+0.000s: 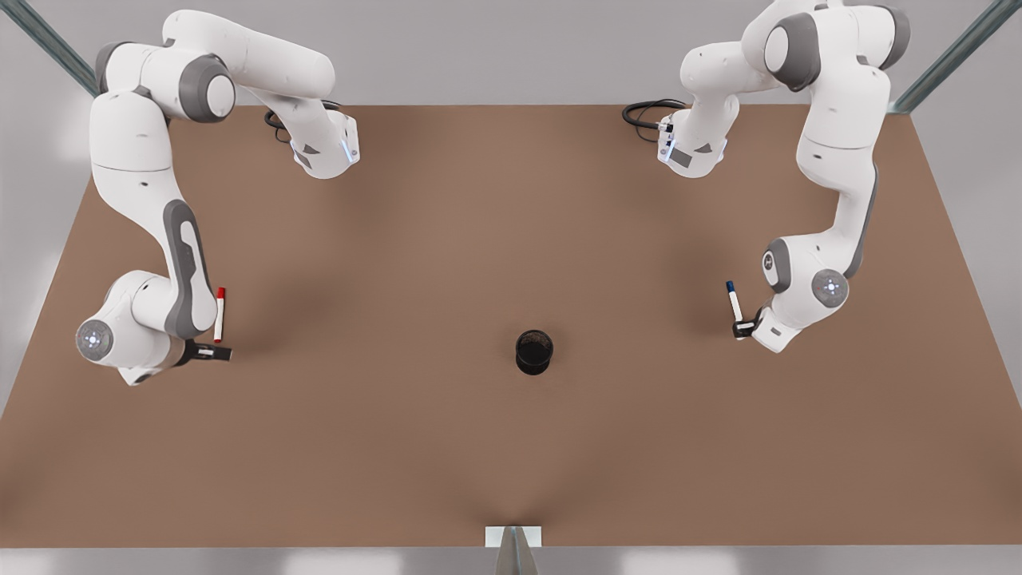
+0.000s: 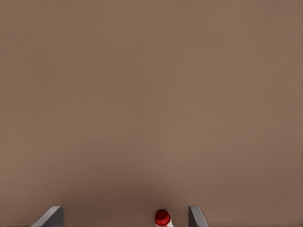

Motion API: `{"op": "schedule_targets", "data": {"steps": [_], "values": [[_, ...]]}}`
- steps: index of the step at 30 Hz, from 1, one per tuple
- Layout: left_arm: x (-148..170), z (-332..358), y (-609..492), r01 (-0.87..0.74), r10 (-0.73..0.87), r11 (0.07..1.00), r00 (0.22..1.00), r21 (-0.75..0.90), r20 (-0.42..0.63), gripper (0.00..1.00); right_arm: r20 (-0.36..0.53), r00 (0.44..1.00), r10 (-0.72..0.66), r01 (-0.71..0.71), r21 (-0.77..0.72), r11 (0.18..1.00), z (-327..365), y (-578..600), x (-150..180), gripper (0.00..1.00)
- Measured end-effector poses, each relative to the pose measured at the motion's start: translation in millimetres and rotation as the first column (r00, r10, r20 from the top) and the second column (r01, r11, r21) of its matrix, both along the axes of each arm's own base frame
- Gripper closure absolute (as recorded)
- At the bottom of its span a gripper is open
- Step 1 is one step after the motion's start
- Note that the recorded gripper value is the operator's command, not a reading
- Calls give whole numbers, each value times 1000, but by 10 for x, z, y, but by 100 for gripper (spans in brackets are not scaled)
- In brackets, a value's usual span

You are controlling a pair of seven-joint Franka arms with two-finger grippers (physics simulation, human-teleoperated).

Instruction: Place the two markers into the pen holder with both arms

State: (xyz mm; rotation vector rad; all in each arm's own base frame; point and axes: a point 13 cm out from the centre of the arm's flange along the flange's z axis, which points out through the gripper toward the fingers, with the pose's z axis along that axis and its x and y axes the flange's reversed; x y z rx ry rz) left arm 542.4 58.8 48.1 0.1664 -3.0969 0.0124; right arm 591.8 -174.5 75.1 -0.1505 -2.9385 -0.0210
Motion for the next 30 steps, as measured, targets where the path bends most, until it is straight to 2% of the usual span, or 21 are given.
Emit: {"op": "schedule_targets", "data": {"steps": [5,9,11,13,19,23,27,30], "values": [[-7,-43,-6,2,-2,1000,1000,-1,-4,53,-22,997,68,-68,-3,998,-99,9,-398,4],[-1,-54,-4,3,-3,1000,1000,-1,-4,57,-8,994,105,-105,-2,994,-169,-41,-556,7],[0,-55,-6,3,-3,1000,1000,-1,-4,60,1,992,123,-123,-2,992,-188,-58,-592,23],[1,-55,-7,4,-4,1000,1000,-1,-4,63,10,990,143,-143,-3,990,-197,-55,-616,33],[-17,-90,-10,4,-4,1000,1000,-1,-10,64,25,985,169,-169,-3,986,-285,-212,-660,37],[-18,-95,-8,4,-4,1000,1000,0,-11,75,25,981,192,-192,3,981,-353,-220,-716,50],[-2,-82,-4,0,0,1000,1000,4,-7,79,34,976,214,-214,3,977,-363,-222,-713,72],[184,139,-7,-1,1,1000,1000,9,32,79,41,973,226,-227,5,974,-358,-234,-703,76]]}}
